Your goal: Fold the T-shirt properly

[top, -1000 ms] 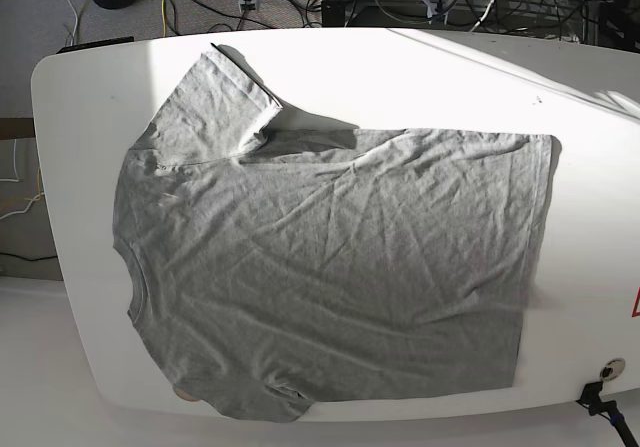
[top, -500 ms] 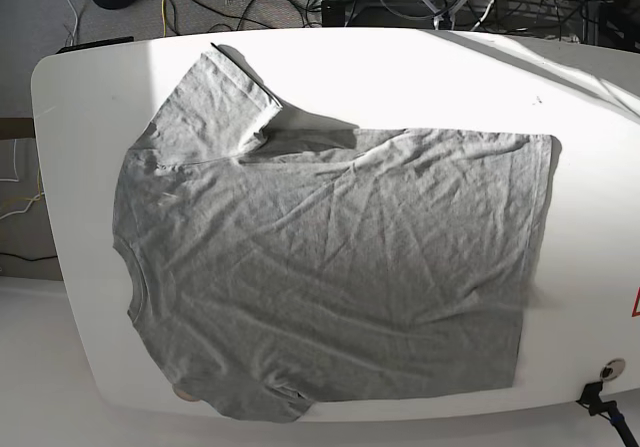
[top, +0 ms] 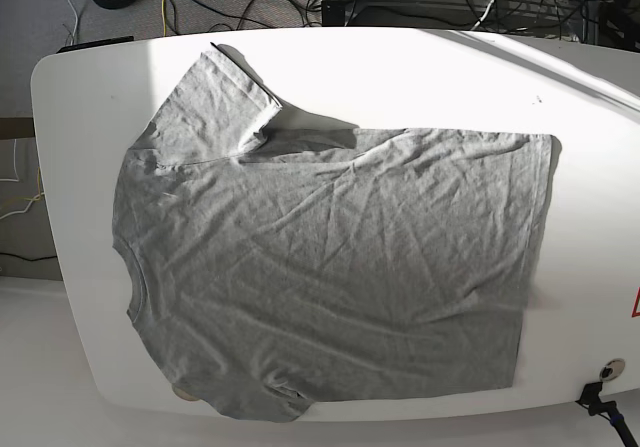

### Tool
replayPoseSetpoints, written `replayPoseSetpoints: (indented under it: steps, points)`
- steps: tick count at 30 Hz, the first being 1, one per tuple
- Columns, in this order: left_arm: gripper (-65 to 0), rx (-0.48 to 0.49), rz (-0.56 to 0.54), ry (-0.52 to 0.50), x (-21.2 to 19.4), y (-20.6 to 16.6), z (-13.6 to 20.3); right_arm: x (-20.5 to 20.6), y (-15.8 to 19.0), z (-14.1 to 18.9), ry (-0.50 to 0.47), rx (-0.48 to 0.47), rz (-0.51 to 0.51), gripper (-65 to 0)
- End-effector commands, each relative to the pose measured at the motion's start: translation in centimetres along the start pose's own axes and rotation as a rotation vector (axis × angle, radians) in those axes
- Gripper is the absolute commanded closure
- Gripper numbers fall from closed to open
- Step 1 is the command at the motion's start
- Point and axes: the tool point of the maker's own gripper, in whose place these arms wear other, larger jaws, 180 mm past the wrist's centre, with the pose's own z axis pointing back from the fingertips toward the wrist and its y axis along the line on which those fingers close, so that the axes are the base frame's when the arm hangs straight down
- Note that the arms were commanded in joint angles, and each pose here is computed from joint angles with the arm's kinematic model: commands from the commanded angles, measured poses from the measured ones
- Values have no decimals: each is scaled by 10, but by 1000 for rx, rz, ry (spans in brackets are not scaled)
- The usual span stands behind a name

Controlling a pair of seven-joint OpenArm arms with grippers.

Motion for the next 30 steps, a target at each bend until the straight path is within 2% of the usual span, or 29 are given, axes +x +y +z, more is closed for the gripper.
replayPoseSetpoints:
  steps: [1, 7, 10, 13, 16, 22, 30]
  points:
    - [-14, 11, -3, 7, -5, 4, 1, -23, -16, 2, 57, -37, 2, -3]
    - [-14, 14, -4, 3, -4, 6, 1, -18, -16, 2, 23, -37, 3, -3]
    - [-14, 15, -5, 7, -7, 7, 2, -28, -16, 4, 31, -38, 5, -3]
    - [-14, 16, -3, 7, -12, 7, 3, -29, -16, 8, 7, -36, 10, -3]
    - [-14, 16, -4, -42, -13, 7, 5, -29, -15, 13, -19, -34, 15, -3]
    - [-14, 18, 0, -24, -30, 9, 8, -29, -16, 25, -71, -33, 26, -3]
    - [-14, 28, -28, -107, -30, 18, 30, -34, -16, 46, -133, -29, 43, -3]
